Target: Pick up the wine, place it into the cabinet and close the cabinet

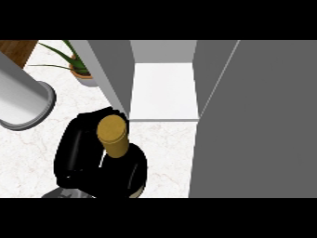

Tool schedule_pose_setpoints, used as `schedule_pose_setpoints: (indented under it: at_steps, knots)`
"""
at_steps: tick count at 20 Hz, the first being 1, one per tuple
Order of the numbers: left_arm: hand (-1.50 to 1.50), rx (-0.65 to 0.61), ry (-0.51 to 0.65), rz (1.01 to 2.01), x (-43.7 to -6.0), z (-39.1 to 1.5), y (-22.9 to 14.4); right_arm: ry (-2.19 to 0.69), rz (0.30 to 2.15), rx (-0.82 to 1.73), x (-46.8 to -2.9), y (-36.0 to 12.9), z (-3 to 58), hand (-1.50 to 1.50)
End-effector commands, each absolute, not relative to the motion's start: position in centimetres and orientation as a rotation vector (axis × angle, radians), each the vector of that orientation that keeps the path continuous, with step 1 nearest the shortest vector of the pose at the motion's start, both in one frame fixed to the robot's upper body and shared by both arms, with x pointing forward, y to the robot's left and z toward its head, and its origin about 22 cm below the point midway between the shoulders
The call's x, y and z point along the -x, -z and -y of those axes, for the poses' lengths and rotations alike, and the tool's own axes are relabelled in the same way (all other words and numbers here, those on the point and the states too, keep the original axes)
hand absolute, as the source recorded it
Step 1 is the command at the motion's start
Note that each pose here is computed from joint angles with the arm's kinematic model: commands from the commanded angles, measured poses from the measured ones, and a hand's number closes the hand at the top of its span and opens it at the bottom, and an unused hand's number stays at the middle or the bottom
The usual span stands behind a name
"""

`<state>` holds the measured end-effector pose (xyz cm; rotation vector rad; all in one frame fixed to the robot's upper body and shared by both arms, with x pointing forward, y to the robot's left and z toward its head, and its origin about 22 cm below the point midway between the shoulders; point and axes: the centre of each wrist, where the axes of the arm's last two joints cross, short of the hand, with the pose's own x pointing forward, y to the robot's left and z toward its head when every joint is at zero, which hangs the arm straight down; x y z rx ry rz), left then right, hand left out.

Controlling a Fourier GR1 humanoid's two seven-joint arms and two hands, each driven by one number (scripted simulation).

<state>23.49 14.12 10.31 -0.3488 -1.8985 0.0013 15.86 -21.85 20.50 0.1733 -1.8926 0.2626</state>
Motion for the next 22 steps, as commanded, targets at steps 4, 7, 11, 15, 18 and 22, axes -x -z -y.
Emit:
schedule_pose_setpoints:
  at_steps: [4,7,11,15,18,22]
  knots:
    - [1.50,0.343,-0.032,1.900,-24.6,-9.2,-13.9,-0.275,1.937,-0.226,-13.9,-21.9,23.2,-1.50]
    - [1.50,0.292,0.002,1.919,-25.5,-7.3,-12.3,-0.264,1.921,-0.241,-14.5,-21.5,22.3,-1.50]
    - [1.50,0.240,-0.046,1.918,-26.7,-7.8,-12.4,-0.285,1.944,-0.231,-13.2,-21.8,24.0,-1.50]
    - [1.50,0.235,-0.042,1.920,-27.4,-6.6,-12.7,-0.272,1.921,-0.248,-12.8,-20.8,21.6,-1.50]
    - [1.50,0.203,-0.013,1.929,-27.6,-6.0,-14.0,-0.282,1.922,-0.219,-13.9,-21.1,23.3,-1.50]
    - [1.50,0.175,-0.028,1.920,-29.1,-4.6,-12.9,-0.291,1.927,-0.246,-13.2,-21.2,22.9,-1.50]
